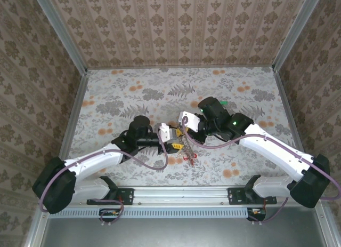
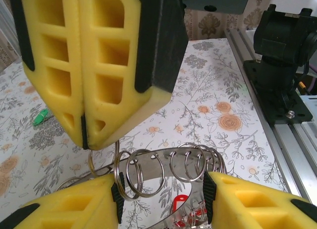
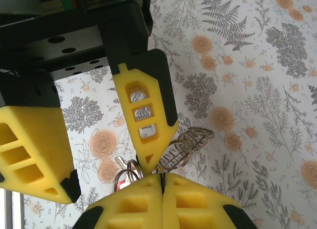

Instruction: Put the keys on the keyring

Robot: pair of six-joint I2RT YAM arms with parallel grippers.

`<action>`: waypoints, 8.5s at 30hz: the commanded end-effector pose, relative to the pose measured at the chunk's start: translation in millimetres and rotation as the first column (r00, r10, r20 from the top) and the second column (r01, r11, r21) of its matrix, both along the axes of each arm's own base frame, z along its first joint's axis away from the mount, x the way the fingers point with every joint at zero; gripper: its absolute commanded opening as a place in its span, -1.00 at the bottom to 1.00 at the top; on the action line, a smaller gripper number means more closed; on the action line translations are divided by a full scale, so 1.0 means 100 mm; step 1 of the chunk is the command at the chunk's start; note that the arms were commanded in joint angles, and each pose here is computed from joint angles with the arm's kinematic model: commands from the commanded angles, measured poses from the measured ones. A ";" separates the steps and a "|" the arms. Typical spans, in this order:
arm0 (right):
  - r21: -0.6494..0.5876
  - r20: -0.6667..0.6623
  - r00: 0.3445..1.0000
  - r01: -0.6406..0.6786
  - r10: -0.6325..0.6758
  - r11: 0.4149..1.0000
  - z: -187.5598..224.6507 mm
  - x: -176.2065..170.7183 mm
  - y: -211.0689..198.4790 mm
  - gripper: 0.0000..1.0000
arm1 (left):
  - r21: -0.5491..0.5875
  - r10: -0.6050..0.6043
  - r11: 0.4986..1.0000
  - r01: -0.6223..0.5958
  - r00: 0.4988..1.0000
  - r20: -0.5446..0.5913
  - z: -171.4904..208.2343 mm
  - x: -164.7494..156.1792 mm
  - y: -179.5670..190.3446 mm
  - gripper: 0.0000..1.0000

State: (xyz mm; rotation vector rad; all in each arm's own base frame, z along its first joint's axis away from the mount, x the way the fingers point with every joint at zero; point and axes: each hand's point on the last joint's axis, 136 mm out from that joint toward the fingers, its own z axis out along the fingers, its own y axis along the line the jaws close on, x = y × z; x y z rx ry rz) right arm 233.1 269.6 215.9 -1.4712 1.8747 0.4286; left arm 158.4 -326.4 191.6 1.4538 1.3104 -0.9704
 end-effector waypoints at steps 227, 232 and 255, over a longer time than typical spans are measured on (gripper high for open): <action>0.533 0.250 0.959 -0.251 0.133 0.808 -0.02 -0.24 0.39 -1.00 | 0.103 0.081 0.989 -0.105 0.973 0.215 0.01 -0.02 0.40 -0.47; 0.571 0.231 0.963 -0.250 0.140 0.782 -0.01 -0.26 0.34 -1.00 | 0.082 0.104 0.989 -0.123 0.974 0.203 -0.04 0.01 0.43 -0.49; 0.556 0.206 0.961 -0.270 0.184 0.786 -0.15 -0.31 0.34 -1.00 | 0.030 0.052 0.998 -0.059 0.980 0.194 0.11 -0.04 0.32 -0.79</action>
